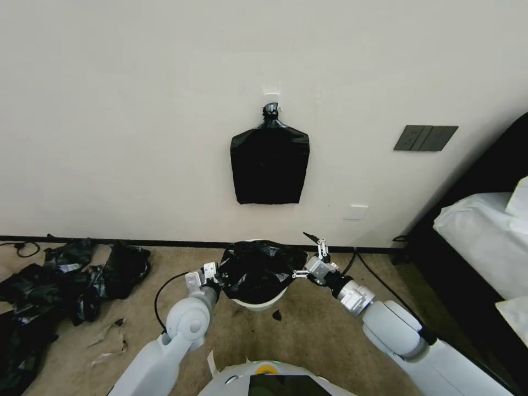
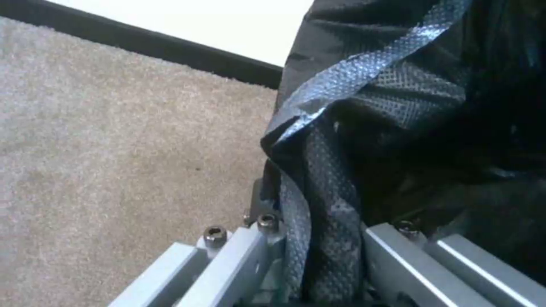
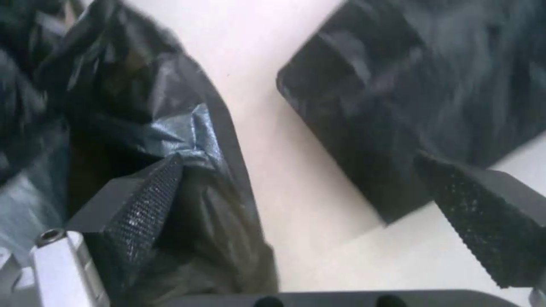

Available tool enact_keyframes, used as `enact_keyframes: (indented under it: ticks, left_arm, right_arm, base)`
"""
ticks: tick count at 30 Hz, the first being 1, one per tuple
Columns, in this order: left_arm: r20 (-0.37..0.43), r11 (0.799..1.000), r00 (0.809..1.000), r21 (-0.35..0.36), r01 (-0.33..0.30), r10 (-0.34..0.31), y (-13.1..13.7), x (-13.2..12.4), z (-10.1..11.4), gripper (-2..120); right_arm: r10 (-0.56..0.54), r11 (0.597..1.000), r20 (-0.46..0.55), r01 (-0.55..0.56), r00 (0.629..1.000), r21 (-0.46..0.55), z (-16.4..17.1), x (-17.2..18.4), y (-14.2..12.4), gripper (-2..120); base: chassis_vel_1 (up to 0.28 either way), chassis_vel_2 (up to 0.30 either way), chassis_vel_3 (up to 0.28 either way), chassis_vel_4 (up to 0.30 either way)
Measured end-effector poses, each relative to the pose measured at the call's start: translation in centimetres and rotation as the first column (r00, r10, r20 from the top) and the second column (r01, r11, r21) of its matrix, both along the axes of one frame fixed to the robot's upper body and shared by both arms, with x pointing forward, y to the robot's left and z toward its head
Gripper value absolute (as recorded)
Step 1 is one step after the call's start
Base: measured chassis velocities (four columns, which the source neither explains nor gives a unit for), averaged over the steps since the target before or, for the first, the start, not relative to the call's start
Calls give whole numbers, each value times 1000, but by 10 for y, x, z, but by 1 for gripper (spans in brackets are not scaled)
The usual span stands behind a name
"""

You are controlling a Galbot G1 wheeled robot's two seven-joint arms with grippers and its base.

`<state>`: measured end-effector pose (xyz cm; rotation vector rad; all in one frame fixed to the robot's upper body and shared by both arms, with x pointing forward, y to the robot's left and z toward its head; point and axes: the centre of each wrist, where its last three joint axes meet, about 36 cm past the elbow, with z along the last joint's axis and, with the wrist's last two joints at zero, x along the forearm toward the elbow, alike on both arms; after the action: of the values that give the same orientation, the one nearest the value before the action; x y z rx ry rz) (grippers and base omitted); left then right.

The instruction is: Place a trash bag onto the trash bin.

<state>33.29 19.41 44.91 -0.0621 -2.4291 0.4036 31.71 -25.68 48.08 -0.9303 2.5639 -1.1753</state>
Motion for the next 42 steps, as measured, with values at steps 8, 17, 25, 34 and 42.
enact_keyframes:
  ticks: [8, 17, 25, 34, 42]
  left_arm:
    - [23, 996, 998, 70, 61, -62, 1, -5, 17, 1]
    - [29, 987, 992, 108, 117, -120, -4, -14, 31, 1]
    - [18, 983, 989, 108, 146, -149, -9, -20, 35, 1]
    - [7, 982, 987, 101, 160, -161, -12, -23, 35, 1]
    - [8, 982, 986, 93, 165, -167, -14, -26, 37, 1]
  right_arm:
    - [181, 938, 152, -124, 972, -323, 9, 16, -11, 100]
    - [334, 843, 175, -210, 926, -496, 1, 15, -13, 100]
    - [447, 780, 253, -236, 858, -579, -3, 15, -8, 99]
    - [562, 700, 329, -224, 759, -678, -8, 18, -7, 76]
    - [578, 667, 302, -225, 758, -710, -13, 20, -12, 46]
  base:
    - [0, 0, 0, 0]
    - [0, 0, 0, 0]
    - [0, 0, 0, 0]
    - [0, 0, 0, 0]
    - [0, 0, 0, 0]
